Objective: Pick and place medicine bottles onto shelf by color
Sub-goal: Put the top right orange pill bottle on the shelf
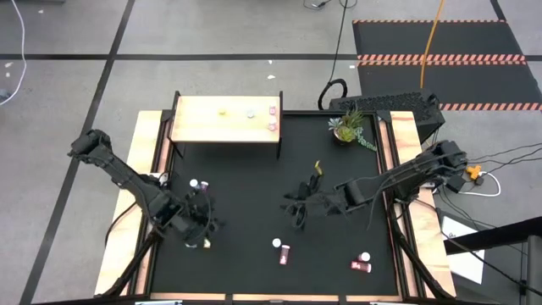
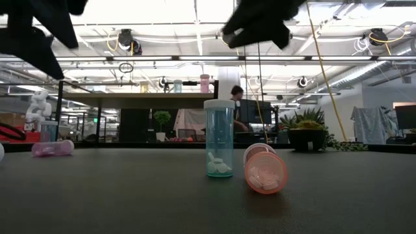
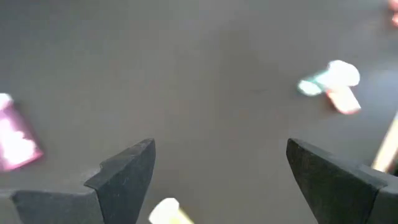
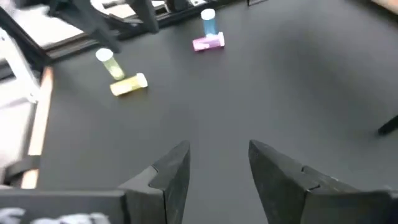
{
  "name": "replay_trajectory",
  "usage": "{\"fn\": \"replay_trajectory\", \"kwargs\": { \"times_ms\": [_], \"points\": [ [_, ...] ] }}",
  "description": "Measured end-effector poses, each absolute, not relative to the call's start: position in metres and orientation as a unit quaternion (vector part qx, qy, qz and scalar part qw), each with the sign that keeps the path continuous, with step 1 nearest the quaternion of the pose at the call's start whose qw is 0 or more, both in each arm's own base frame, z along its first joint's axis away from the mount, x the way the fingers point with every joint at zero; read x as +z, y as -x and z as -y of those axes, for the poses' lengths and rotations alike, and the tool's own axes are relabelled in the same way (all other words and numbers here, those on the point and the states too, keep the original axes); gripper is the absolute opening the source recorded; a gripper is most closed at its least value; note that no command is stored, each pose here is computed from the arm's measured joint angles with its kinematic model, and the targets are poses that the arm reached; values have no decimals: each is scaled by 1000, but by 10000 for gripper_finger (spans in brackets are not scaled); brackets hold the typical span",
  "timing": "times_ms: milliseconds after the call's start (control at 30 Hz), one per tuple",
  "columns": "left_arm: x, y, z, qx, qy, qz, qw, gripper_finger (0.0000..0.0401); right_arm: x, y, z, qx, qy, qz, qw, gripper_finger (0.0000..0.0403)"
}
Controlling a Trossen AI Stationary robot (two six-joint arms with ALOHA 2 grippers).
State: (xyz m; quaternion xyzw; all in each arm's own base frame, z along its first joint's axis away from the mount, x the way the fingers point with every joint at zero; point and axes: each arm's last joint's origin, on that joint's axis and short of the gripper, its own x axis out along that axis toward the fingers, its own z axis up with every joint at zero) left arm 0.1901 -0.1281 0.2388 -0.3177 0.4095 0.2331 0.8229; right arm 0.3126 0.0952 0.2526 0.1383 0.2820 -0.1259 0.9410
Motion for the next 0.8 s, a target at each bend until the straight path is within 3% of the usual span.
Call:
{"fn": "replay_trajectory", "kwargs": {
  "times_ms": [133,200,367,467,700,800],
  "points": [
    [237,-192,120,248,336,-429,801,360,237,-281,-76,-126,-205,-250,938,158],
    [239,-195,121,230,327,-427,811,360,232,-263,-68,-130,-243,-225,935,158],
    [239,-230,142,76,224,-323,916,360,214,-228,-59,-132,-300,-200,923,158],
    [229,-256,155,11,142,-264,954,360,215,-217,-59,-122,-319,-189,921,158],
    [210,-298,154,33,222,-244,943,360,222,-207,-61,-126,-430,-171,878,157],
    [207,-306,160,27,241,-253,936,360,216,-203,-67,-114,-465,-221,850,157]
  ]
}}
